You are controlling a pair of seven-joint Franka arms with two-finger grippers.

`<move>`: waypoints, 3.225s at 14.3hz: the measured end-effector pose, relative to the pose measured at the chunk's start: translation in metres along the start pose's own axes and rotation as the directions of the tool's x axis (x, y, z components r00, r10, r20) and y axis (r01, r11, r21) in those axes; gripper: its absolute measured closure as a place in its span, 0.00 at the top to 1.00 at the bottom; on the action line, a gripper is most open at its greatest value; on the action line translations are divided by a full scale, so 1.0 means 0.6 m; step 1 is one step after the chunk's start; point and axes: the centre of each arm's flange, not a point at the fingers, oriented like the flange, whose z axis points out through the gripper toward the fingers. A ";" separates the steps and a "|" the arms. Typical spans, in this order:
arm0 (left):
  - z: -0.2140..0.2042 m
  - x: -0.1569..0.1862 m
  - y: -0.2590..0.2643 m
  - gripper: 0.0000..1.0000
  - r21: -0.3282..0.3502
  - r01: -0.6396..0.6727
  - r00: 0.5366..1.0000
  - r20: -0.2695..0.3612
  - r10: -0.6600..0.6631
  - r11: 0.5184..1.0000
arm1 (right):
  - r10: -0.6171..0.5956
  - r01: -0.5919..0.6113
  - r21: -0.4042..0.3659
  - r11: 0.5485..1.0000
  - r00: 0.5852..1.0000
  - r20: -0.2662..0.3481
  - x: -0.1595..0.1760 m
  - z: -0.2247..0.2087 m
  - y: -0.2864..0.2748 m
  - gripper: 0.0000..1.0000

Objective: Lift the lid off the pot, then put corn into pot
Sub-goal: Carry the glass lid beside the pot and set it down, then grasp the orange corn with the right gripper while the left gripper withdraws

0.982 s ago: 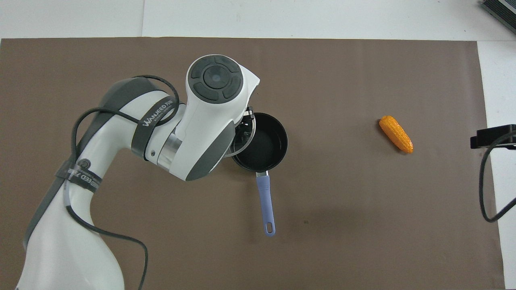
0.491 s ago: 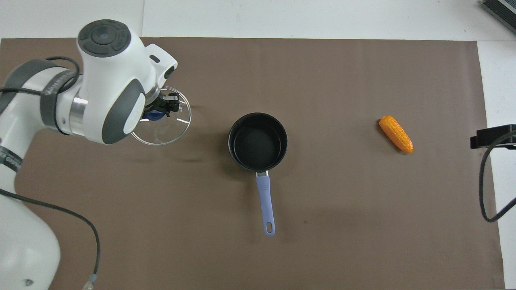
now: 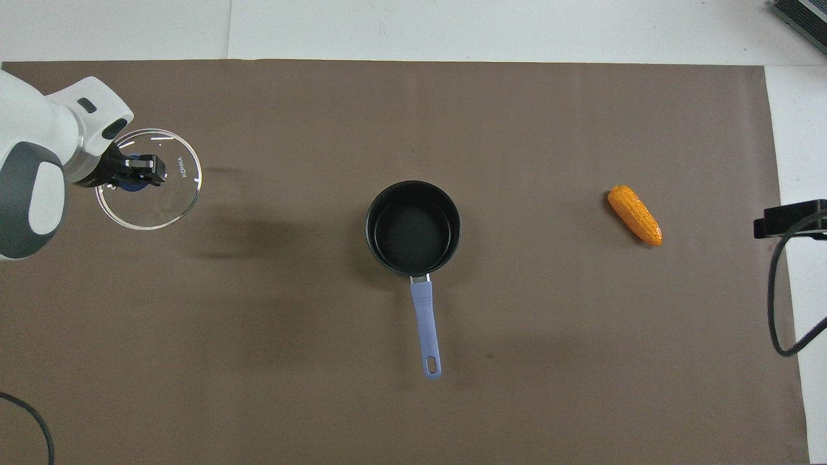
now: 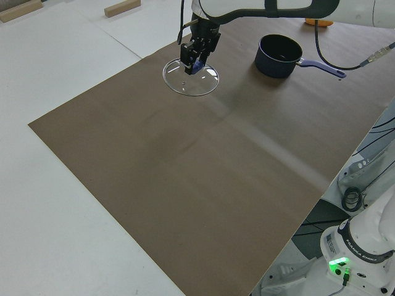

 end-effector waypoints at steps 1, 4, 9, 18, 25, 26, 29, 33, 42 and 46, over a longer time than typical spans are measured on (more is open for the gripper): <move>0.011 -0.014 -0.007 0.60 -0.002 -0.009 1.000 -0.009 0.009 1.000 | 0.000 0.000 0.000 1.000 1.000 0.001 0.000 0.000 0.000 1.00; 0.037 -0.056 -0.026 0.60 -0.005 -0.027 1.000 0.002 0.027 1.000 | -0.001 0.001 0.000 1.000 1.000 0.008 -0.002 0.001 -0.001 1.00; 0.114 -0.126 -0.048 0.60 -0.037 -0.016 1.000 0.009 0.016 0.999 | -0.051 0.051 0.000 0.999 0.999 -0.010 0.007 0.011 -0.011 1.00; 0.139 -0.155 -0.050 1.00 -0.057 0.020 0.999 -0.030 -0.022 0.998 | -0.354 0.355 -0.007 0.935 0.933 0.063 0.096 0.259 -0.023 1.00; 0.059 -0.092 -0.007 1.00 -0.063 0.022 1.000 -0.019 -0.024 0.998 | -0.596 0.598 -0.004 0.802 0.800 0.074 0.131 0.445 -0.012 1.00; 0.040 -0.083 -0.002 1.00 -0.063 0.018 1.000 -0.011 -0.018 0.998 | -0.610 0.612 -0.002 0.791 0.789 0.077 0.132 0.459 -0.005 1.00; -0.035 -0.064 -0.002 1.00 -0.062 0.012 1.000 0.024 -0.010 0.998 | -0.616 0.618 0.003 0.786 0.783 0.089 0.130 0.500 0.005 1.00; -0.133 -0.062 -0.006 1.00 -0.063 0.000 1.000 0.022 0.001 0.998 | -0.621 0.624 0.008 0.782 0.777 0.101 0.130 0.556 0.002 1.00; -0.288 -0.087 -0.015 1.00 -0.067 -0.050 0.996 0.075 0.055 0.997 | -0.682 0.680 0.046 0.732 0.731 0.032 0.144 0.624 -0.005 1.00; -0.287 -0.088 -0.013 1.00 -0.068 -0.060 0.995 0.079 0.066 0.996 | -0.687 0.685 0.056 0.726 0.727 0.018 0.145 0.622 -0.006 0.66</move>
